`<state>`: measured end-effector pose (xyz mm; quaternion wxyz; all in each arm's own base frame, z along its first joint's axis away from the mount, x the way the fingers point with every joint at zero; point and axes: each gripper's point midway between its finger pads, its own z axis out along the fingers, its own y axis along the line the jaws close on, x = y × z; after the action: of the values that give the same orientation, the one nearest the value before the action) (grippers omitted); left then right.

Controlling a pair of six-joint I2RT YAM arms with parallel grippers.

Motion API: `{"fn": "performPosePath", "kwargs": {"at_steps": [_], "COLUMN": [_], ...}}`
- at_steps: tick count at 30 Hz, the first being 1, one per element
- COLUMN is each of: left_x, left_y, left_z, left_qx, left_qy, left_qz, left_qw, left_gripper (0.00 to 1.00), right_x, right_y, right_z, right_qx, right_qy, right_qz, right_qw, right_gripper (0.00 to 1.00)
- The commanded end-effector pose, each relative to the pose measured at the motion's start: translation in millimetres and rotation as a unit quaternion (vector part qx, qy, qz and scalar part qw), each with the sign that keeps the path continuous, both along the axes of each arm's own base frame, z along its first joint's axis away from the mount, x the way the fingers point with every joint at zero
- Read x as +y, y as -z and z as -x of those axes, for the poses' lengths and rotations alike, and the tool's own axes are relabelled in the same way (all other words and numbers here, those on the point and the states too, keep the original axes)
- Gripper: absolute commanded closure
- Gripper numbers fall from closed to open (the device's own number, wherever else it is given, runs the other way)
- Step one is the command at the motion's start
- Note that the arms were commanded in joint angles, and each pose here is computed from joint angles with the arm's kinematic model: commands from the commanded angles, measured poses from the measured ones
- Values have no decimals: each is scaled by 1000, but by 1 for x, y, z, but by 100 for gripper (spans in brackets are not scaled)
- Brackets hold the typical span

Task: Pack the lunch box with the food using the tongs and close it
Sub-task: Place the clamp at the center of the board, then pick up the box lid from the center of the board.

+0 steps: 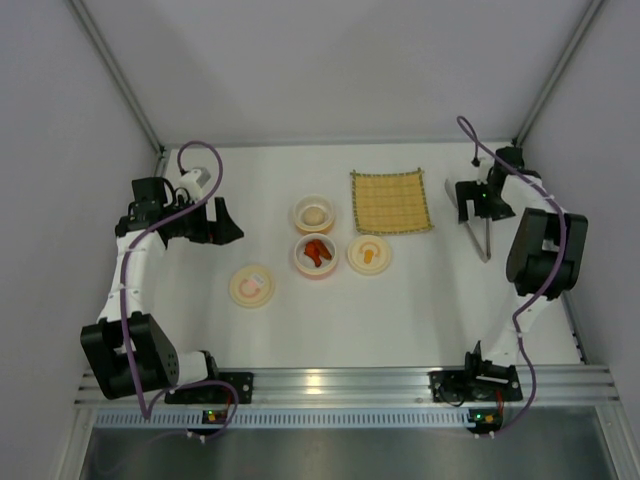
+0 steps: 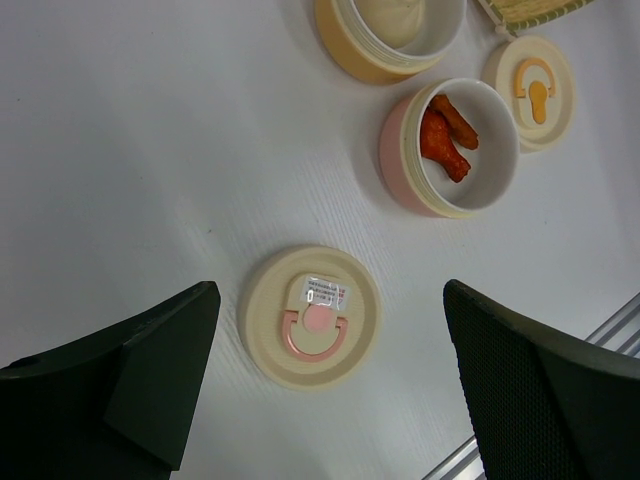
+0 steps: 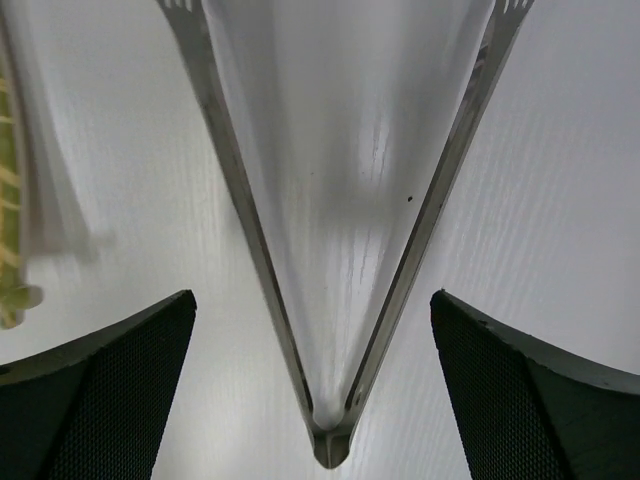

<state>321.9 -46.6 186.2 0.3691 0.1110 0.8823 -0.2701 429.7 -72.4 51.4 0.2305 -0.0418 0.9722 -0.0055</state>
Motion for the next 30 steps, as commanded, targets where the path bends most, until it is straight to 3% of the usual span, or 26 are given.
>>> {"fn": "performPosePath", "kwargs": {"at_steps": [1,7,10,16,19,20,21,22,25,30], "left_x": [2,12,10,28,25,25,25,26,26,24], "left_y": [-14,-1,23,79,91,95,102,106,120,141], "left_z": [8,26,48,66,59,57,49,45,32,26], "left_qx": [-16,7,57,138,161,168,178,188,213,238], "left_qy": [7,25,76,99,88,85,83,75,73,69], "left_qz": [-15,-65,-77,-121,-100,-94,-88,-85,-70,-55], "left_qw": [1000,998,992,978,978,978,976,976,972,967], "left_gripper": [2,2,2,8,9,11,14,16,24,33], "right_x": [12,51,89,180,225,236,263,271,321,389], "right_y": [-94,-185,-203,-199,-191,-190,-205,-195,-202,-184], "right_z": [-11,4,30,88,111,115,119,122,136,148], "right_qx": [-91,-179,-189,-191,-214,-226,-268,-270,-295,-282], "right_qy": [-25,-101,-171,-308,-347,-357,-385,-389,-443,-499], "right_qz": [-17,-59,-86,-103,-120,-123,-128,-119,-113,-107], "right_qw": [995,977,963,926,905,898,874,872,839,812], "right_gripper": [0,1,0,3,6,8,12,16,24,34]}}
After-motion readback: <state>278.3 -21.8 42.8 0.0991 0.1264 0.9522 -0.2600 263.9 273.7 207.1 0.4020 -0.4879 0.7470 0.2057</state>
